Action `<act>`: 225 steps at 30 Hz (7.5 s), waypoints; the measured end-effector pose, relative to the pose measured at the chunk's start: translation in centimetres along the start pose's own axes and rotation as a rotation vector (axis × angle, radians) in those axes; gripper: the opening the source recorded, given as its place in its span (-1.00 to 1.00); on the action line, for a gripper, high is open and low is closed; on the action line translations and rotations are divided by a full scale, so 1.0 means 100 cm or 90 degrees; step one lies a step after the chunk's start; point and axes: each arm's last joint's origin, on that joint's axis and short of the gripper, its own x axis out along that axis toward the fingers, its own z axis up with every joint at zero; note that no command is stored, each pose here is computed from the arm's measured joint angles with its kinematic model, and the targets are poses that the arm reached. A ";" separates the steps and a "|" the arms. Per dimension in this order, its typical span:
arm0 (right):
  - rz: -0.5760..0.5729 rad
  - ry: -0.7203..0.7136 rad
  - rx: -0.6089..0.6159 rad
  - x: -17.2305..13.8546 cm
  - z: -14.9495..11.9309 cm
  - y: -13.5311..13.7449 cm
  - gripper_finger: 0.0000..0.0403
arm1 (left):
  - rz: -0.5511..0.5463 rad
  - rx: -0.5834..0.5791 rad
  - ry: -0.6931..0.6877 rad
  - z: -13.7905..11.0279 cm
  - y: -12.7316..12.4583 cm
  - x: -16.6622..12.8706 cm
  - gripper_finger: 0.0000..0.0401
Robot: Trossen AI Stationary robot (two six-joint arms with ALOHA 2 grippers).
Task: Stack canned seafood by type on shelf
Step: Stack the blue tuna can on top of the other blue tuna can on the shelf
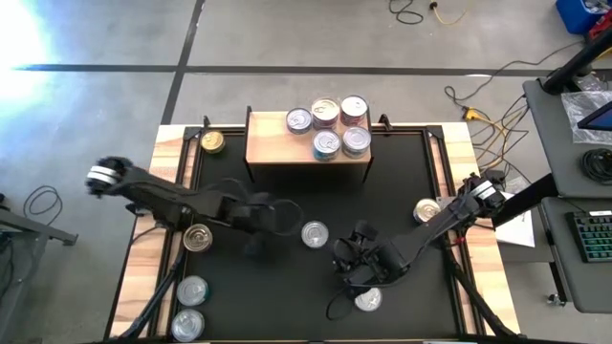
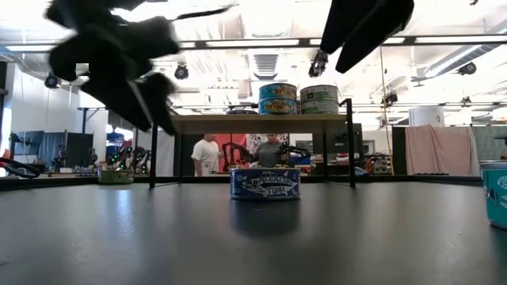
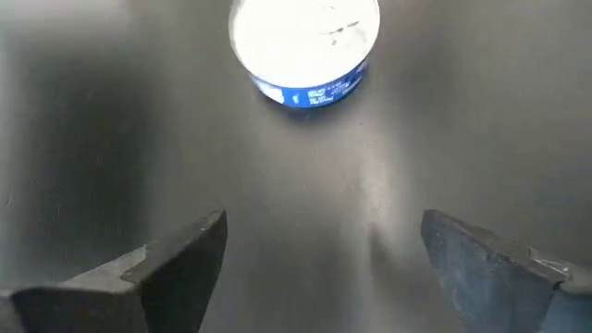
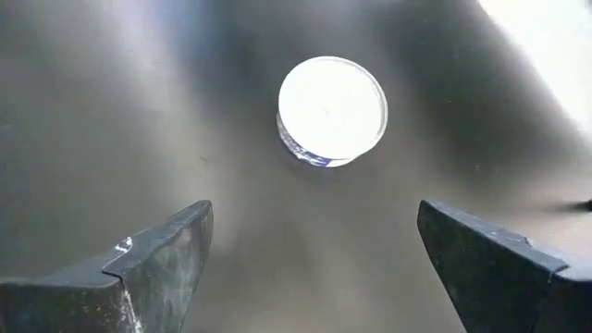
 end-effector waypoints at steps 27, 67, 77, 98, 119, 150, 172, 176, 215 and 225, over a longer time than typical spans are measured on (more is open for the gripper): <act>0.070 -0.064 -0.074 -0.012 0.018 0.014 0.85 | -0.174 0.047 -0.070 -0.027 -0.075 -0.067 0.59; 0.028 0.106 -0.042 0.060 -0.019 -0.025 0.71 | -0.024 -0.025 -0.112 -0.018 -0.019 0.060 0.99; 0.080 0.121 -0.099 0.101 -0.023 -0.045 0.68 | -0.007 0.022 -0.201 -0.009 0.005 0.113 0.99; 0.125 0.066 -0.135 0.134 -0.004 -0.060 0.70 | -0.070 -0.043 -0.351 0.007 0.001 0.152 1.00; 0.092 0.106 -0.221 0.055 0.059 -0.048 0.79 | -0.097 -0.113 -0.343 0.034 0.001 0.080 0.85; 0.052 -0.208 -0.139 -0.063 0.219 -0.214 0.79 | 0.005 -0.137 -0.334 0.050 0.197 -0.105 0.87; 0.053 -0.300 -0.299 -0.025 0.245 -0.302 0.79 | -0.063 0.000 -0.209 0.045 0.367 -0.087 0.85; -0.015 -0.312 -0.253 0.003 0.257 -0.308 0.79 | -0.101 0.039 -0.231 0.048 0.377 -0.079 0.85; 0.025 -0.134 -0.074 0.126 0.244 -0.340 -0.83 | -0.076 0.021 -0.195 0.042 0.381 -0.045 0.98; 0.033 -0.103 -0.081 0.126 0.239 -0.339 -0.86 | -0.089 0.024 -0.204 0.041 0.376 -0.036 0.99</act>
